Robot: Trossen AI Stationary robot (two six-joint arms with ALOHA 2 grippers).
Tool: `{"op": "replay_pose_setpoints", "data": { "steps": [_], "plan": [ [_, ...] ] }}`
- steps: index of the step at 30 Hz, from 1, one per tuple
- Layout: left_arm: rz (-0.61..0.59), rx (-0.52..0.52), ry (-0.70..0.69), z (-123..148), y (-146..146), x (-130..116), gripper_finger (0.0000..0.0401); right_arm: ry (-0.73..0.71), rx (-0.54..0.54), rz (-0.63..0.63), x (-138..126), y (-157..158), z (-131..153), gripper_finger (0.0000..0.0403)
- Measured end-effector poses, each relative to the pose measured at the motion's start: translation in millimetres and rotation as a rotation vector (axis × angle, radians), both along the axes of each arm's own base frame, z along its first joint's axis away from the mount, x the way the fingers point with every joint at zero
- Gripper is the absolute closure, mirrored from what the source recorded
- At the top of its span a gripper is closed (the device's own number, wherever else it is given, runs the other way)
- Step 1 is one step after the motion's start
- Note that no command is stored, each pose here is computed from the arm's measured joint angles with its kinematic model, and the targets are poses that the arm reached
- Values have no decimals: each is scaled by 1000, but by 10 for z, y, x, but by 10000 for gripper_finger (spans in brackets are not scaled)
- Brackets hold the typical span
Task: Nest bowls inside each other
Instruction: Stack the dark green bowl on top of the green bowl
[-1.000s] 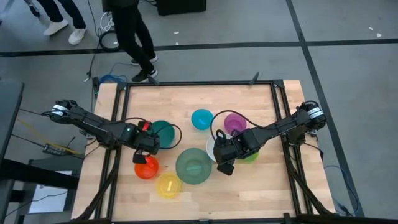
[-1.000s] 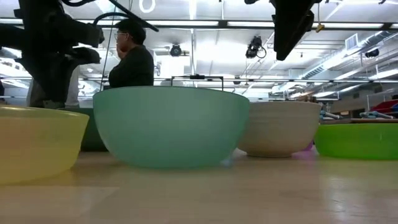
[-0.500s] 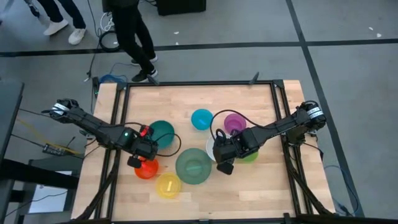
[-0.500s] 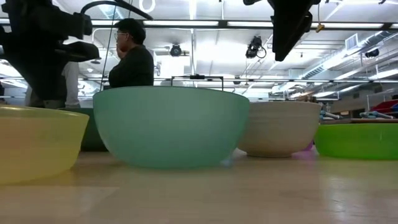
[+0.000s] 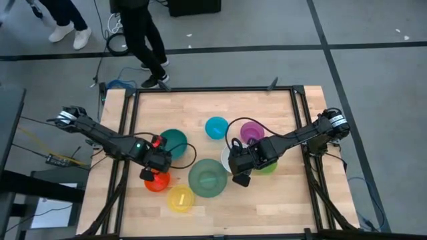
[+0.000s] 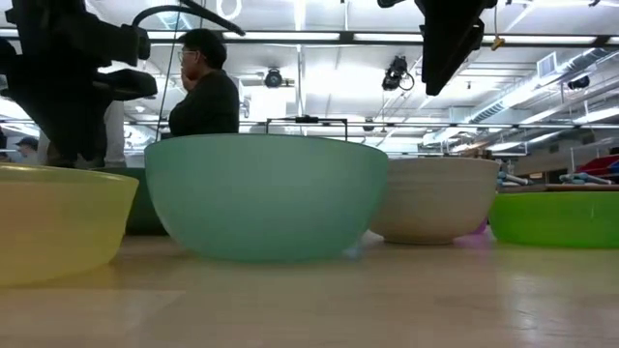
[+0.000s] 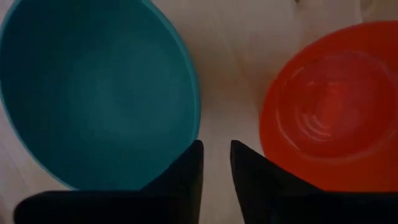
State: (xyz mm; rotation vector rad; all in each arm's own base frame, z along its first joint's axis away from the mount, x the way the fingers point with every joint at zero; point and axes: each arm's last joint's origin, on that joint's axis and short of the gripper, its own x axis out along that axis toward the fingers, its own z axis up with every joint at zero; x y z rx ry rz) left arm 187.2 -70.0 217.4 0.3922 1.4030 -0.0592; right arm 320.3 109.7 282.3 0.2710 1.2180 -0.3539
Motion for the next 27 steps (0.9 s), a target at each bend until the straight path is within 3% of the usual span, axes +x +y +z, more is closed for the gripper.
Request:
{"op": "replay_pose_setpoints", "data": {
  "steps": [8,14,21,24,27],
  "plan": [
    [6,50,-17,-16,7,25,246,-1,-3,-3,5,-13,0,266],
    [18,45,-63,-102,20,79,244,-11,-20,-6,11,-18,3,266],
    [58,110,31,-358,132,110,245,-15,-23,-2,14,-18,4,266],
    [35,122,55,-425,133,155,264,-16,-26,1,15,-19,4,266],
    [-10,118,37,-460,113,214,326,-24,-46,2,19,-23,6,266]
  ]
}}
